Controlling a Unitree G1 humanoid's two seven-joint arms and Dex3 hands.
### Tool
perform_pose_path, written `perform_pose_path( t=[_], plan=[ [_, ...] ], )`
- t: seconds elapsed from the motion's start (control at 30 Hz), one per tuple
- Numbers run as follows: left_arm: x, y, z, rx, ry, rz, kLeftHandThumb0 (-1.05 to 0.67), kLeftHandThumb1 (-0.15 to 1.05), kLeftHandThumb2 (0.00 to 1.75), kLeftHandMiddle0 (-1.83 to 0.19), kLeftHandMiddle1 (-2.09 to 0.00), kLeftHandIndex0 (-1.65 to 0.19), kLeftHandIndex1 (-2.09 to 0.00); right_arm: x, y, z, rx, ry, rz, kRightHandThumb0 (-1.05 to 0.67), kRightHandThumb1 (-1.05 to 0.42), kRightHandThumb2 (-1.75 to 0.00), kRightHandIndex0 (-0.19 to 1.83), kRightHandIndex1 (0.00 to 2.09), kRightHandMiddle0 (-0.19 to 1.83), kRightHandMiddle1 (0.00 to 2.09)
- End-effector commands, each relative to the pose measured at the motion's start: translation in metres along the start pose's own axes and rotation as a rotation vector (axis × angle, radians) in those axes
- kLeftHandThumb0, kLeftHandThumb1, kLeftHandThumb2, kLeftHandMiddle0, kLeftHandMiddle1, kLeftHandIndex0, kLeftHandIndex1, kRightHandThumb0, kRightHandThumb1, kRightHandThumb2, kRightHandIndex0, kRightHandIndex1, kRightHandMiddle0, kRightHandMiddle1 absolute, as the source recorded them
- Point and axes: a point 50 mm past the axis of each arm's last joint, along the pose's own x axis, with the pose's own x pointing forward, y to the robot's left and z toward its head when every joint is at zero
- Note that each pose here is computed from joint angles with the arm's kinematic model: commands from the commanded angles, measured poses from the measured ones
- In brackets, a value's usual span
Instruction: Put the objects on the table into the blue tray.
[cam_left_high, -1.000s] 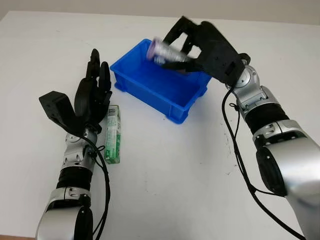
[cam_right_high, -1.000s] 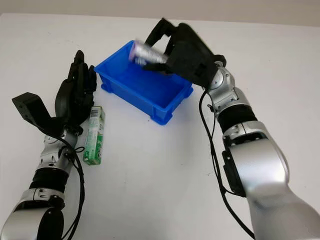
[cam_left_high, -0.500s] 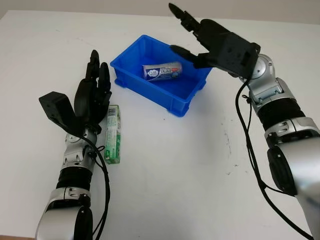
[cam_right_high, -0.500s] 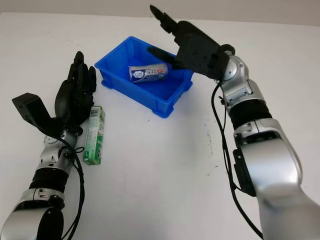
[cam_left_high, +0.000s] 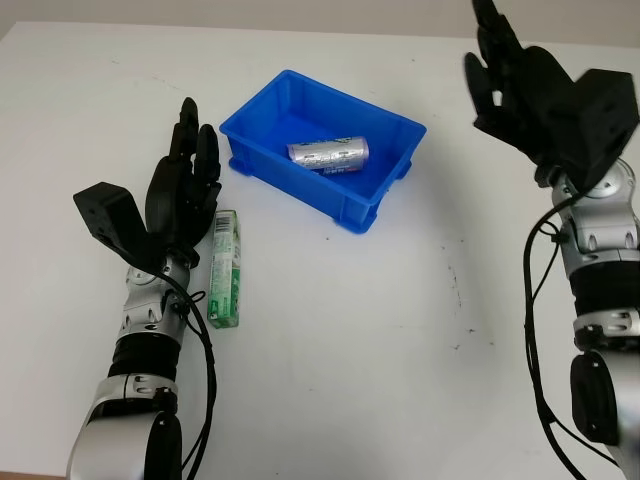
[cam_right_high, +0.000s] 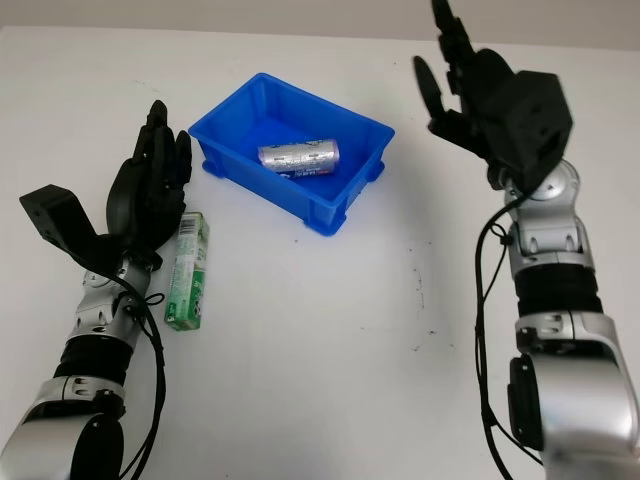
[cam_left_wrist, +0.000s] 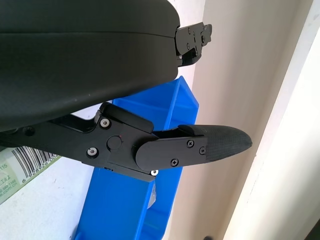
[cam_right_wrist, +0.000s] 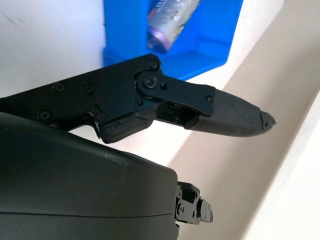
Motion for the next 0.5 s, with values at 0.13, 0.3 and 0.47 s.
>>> perform_pose_path(
  t=[0.13,0.3,0.47],
  plan=[
    [0.001,0.006,0.006,0.028,-0.005,-0.012,-0.76,1.05,0.49,0.19,0.0,0.19,0.0,-0.022,0.01,-0.018,0.087,0.051,-0.034,-0.8,-1.05,-0.8,-0.19,0.0,-0.19,0.0],
    [0.001,0.009,0.01,0.032,-0.001,-0.014,-0.77,1.05,0.48,0.19,0.0,0.19,0.0,-0.03,0.021,-0.021,0.155,0.071,-0.043,-0.78,-1.05,-0.82,-0.19,0.0,-0.19,0.0],
    [0.001,0.012,0.016,0.063,-0.011,-0.038,-0.75,1.05,0.49,0.19,0.0,0.19,0.0,-0.031,0.027,-0.022,0.178,0.083,-0.042,-0.76,-1.05,-0.83,-0.19,0.0,-0.19,0.0]
  ],
)
